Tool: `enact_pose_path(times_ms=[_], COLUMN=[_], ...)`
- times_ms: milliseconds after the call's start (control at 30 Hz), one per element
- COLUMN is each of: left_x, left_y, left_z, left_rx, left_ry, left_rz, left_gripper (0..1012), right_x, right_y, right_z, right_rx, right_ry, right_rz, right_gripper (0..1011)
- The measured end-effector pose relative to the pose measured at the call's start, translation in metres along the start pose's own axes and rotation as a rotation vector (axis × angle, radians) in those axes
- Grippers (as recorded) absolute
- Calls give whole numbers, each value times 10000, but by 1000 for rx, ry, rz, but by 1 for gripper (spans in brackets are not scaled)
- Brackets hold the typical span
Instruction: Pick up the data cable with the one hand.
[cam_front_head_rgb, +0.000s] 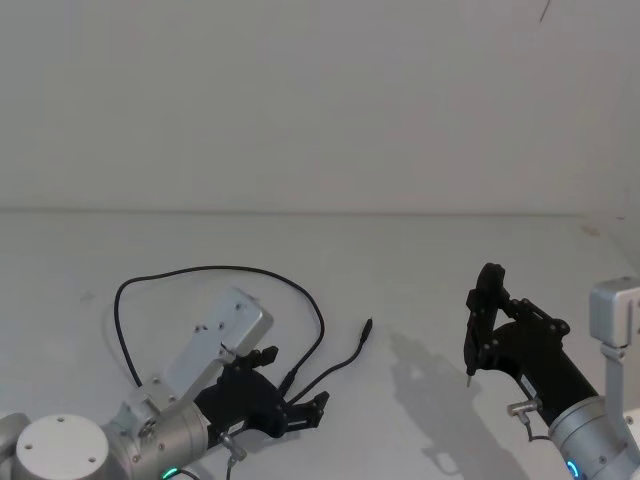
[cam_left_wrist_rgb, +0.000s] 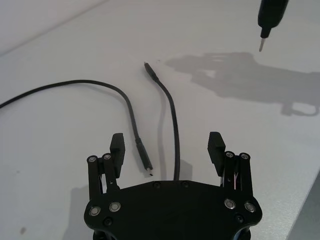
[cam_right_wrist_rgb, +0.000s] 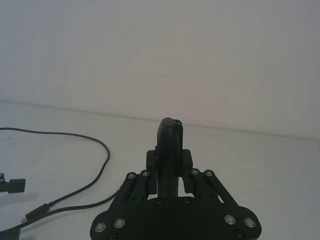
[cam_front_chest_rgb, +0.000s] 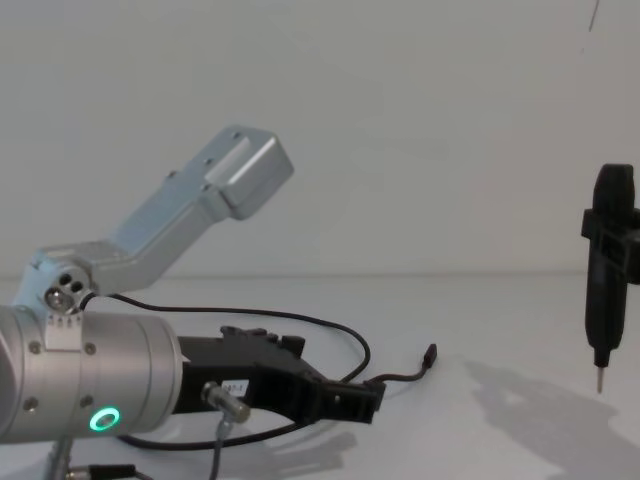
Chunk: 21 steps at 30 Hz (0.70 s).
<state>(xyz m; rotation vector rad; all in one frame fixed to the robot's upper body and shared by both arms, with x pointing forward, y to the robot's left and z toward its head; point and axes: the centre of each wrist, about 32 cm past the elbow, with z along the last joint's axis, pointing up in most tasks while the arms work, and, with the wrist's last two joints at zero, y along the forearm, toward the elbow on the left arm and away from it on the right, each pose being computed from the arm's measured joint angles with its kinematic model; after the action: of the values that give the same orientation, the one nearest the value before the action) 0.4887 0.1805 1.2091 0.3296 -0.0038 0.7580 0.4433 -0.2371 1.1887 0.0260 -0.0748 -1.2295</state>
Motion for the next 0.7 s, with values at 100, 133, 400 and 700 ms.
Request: enact_pose_path(times_ms=[100,133,400,700], left_x=[-4,-5,-10,-15], left_y=[-27,-34,-105,-224], left_z=[-10,-14,-42,-75], left_rx=[11,13,25,15], left_ry=[5,6,20,41], left_rz=[-13,-14,-27,-36], left_gripper=[1001,1002,1001,778], right_x=[0,0,0,0], right_y=[0,0,0,0], right_z=[0,0,0,0], right_rx=[0,0,0,0], right_ry=[0,0,0,0], right_rz=[0,0,0,0], right_gripper=[279,279,279,279])
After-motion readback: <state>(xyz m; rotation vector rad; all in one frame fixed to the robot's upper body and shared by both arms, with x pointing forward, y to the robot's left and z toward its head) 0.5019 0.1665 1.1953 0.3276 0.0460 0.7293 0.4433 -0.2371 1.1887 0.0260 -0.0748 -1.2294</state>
